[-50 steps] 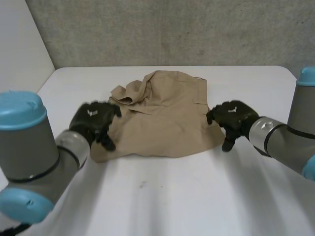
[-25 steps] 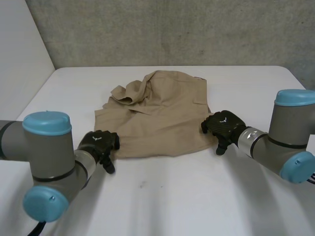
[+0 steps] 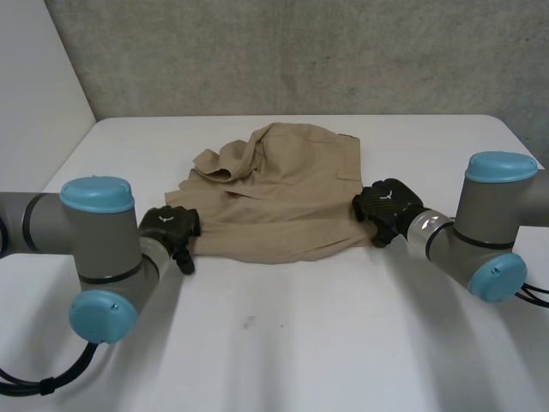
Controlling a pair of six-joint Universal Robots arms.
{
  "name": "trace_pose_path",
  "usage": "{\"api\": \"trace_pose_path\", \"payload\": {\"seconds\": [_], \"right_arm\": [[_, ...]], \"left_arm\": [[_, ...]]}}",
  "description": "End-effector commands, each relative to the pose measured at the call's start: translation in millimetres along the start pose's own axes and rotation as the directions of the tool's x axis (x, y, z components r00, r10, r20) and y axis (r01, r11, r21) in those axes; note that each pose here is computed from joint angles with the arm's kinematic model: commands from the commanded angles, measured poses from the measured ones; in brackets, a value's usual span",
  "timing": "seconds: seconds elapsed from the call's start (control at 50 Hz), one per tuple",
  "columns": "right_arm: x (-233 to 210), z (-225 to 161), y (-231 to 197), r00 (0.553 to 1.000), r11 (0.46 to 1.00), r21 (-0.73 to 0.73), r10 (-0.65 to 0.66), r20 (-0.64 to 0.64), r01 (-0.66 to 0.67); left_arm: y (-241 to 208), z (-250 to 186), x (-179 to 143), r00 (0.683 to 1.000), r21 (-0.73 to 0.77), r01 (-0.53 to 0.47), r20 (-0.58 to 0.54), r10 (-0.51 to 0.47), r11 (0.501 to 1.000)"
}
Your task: Fold the shorts.
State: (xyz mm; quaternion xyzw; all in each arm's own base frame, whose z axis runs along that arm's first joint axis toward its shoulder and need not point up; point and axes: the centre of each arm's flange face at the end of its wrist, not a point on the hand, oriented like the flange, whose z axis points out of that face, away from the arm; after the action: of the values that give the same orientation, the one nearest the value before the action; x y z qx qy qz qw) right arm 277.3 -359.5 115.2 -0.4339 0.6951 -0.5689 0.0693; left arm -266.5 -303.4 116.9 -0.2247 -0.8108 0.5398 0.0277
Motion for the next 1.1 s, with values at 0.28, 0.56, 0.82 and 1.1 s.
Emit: {"api": "trace_pose_path", "payload": {"seconds": [0.28,0.56,0.82,1.1], "right_arm": [[8,-7,-13,0.998,0.999,0.025,0.040,-0.044,-0.039],[6,-25,-24,0.996,0.999,-0.002,0.049,-0.080,-0.050],[-7,-113,-56,1.000,0.978,-0.210,-0.001,0.031,0.007],[-40,-205,-26,0.948,0.876,-0.409,-0.147,0.281,0.257]], "left_arm": [[-5,22,0,0.997,0.080,-0.075,0.021,0.073,0.994],[-17,15,-4,0.994,0.116,-0.103,0.039,0.099,0.988],[-45,-112,-13,0.992,-0.023,-0.122,-0.034,0.121,0.992],[-6,-200,11,0.952,-0.217,-0.166,-0.289,0.100,0.962]]}}
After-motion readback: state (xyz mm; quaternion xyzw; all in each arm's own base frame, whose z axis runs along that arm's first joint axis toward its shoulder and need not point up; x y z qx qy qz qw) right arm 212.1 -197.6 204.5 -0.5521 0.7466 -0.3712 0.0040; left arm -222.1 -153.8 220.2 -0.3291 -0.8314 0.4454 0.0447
